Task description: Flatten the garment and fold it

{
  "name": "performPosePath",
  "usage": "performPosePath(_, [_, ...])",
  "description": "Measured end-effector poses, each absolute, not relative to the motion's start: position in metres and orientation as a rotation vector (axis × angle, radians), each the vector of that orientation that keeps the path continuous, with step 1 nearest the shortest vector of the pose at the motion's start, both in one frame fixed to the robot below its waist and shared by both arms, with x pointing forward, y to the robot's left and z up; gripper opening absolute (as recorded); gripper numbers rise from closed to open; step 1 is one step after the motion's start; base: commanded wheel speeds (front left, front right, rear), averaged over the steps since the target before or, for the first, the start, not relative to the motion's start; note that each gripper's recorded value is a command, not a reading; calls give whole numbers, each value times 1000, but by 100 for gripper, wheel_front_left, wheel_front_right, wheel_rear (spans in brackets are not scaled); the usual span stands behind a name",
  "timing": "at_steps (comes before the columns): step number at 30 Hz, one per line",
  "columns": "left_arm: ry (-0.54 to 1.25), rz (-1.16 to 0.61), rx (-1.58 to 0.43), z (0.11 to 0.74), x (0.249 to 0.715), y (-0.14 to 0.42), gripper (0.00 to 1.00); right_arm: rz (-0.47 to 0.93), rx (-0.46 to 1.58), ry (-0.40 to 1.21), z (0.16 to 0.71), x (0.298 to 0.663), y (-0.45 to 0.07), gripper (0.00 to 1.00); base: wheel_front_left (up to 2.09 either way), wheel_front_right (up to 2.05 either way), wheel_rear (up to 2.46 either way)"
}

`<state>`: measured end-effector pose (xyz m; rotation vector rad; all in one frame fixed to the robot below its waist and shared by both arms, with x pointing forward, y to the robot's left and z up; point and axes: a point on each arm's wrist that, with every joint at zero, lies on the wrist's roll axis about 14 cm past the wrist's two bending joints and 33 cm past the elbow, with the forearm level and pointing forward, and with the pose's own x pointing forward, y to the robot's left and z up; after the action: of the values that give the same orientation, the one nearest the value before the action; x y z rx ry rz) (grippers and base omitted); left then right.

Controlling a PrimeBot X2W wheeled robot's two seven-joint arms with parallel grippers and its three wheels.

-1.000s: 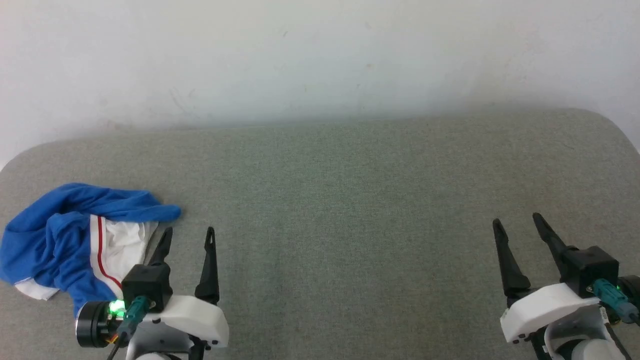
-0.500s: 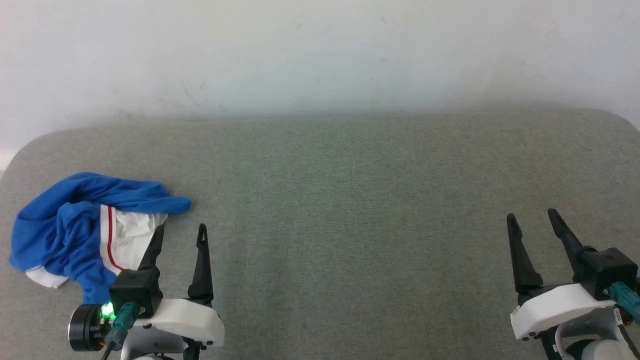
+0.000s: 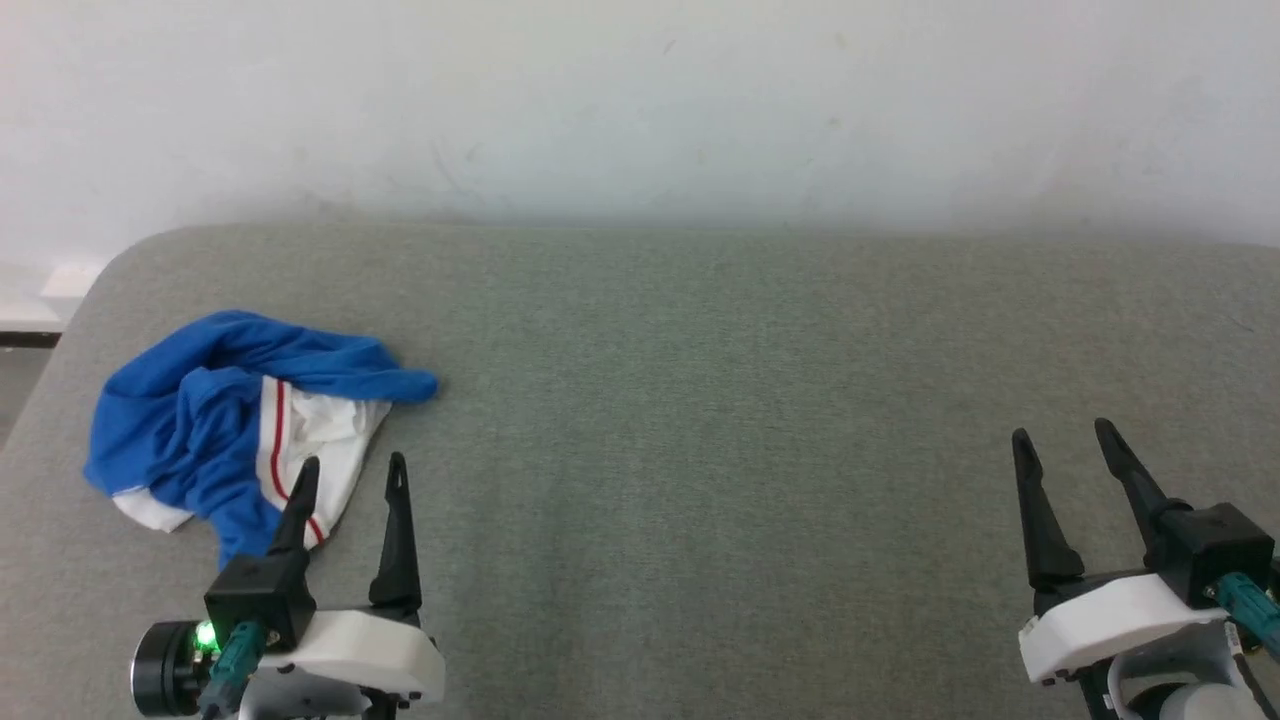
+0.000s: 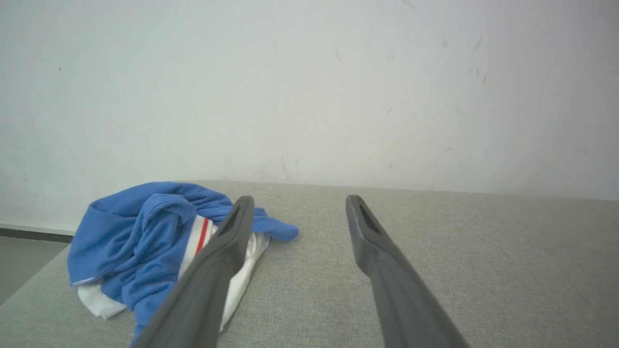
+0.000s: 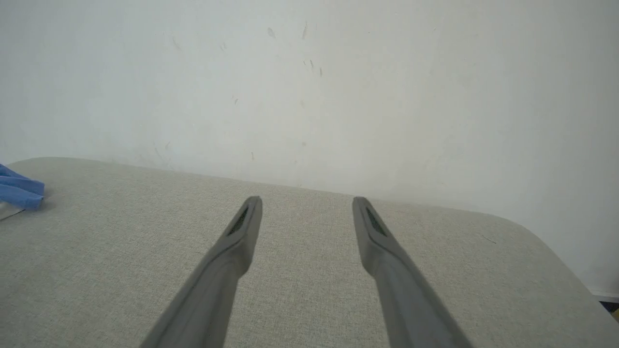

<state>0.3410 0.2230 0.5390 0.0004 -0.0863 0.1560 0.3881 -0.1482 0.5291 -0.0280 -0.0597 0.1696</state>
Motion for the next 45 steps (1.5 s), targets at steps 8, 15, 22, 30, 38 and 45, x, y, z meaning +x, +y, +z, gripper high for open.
performPosePath(8, [-103,218,-7,541,326,240,100,231,-33,-67,528,395,-127,100,0,0,0])
performPosePath(15, [-112,287,-19,541,310,257,100,284,-28,-73,528,401,-108,100,0,0,0])
performPosePath(22, [-125,365,-28,543,292,275,100,338,-28,-69,525,405,-89,100,0,0,0])
performPosePath(30, [-132,446,-32,541,270,293,100,408,-25,-79,526,410,-63,100,0,0,0])
performPosePath(38, [-139,522,-35,541,248,307,100,476,-21,-84,525,413,-39,100,0,0,0])
performPosePath(45, [-145,579,-40,539,229,317,100,521,-16,-92,525,415,-22,100,0,0,0])
